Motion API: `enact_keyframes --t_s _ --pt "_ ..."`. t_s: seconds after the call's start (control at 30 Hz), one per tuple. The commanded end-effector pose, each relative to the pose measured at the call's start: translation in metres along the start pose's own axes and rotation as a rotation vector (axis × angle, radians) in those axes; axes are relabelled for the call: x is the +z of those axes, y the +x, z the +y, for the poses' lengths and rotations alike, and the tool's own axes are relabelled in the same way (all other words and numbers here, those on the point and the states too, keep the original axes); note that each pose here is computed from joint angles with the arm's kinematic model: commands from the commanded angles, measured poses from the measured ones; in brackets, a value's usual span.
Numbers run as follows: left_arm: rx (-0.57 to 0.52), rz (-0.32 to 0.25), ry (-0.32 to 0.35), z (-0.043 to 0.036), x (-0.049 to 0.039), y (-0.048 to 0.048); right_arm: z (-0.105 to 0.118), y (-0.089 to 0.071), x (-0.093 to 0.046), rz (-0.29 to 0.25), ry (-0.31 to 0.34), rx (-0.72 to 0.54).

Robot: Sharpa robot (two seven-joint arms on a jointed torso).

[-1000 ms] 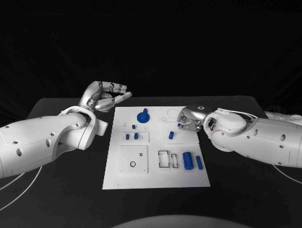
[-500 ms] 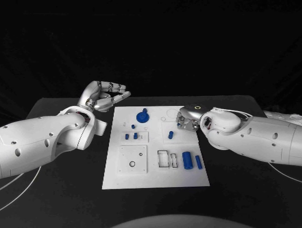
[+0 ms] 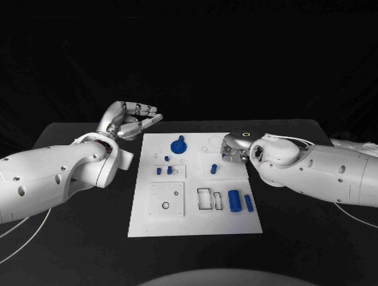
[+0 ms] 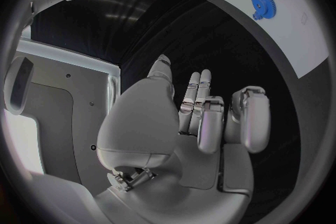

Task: Assemble the parts on the task board

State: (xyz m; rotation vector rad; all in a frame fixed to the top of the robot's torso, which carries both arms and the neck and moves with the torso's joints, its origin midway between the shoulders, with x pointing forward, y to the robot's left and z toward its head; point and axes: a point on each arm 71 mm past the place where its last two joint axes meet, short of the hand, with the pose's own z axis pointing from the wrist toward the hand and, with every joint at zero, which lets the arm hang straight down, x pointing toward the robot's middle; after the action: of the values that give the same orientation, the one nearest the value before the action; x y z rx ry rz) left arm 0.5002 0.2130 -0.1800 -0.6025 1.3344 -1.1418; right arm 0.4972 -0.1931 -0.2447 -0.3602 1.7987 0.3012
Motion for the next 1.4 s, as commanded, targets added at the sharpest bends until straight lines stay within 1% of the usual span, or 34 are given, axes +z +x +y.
enact_keyframes --t_s 0.03,0.23,0.4,0.7,0.83,1.0,1.2,1.4 --pt "-0.005 0.0 0.005 -0.0013 0.0 0.0006 0.0 0.005 0.0 0.033 0.006 -0.026" --pt "-0.005 0.0 0.005 -0.0012 -0.0002 0.0003 0.001 0.005 -0.001 0.019 0.007 -0.027" --pt "-0.005 0.0 0.005 -0.0012 -0.0004 0.0001 0.001 0.003 -0.001 -0.01 0.002 -0.02" --pt "-0.006 -0.001 0.005 -0.0012 -0.0015 -0.0009 0.002 -0.004 -0.006 -0.104 -0.025 0.019" --pt "-0.005 -0.002 0.003 -0.0008 -0.0018 -0.0018 0.001 -0.007 -0.01 -0.137 -0.034 0.045" --pt "-0.004 -0.003 0.002 -0.0004 -0.0017 -0.0023 0.001 -0.015 -0.016 -0.175 -0.045 0.076" --pt "-0.004 -0.002 0.002 -0.0003 -0.001 -0.0018 0.002 -0.033 -0.023 -0.221 -0.06 0.097" --pt "-0.005 0.001 0.002 -0.0003 -0.0001 -0.0009 0.004 -0.047 -0.03 -0.244 -0.077 0.118"
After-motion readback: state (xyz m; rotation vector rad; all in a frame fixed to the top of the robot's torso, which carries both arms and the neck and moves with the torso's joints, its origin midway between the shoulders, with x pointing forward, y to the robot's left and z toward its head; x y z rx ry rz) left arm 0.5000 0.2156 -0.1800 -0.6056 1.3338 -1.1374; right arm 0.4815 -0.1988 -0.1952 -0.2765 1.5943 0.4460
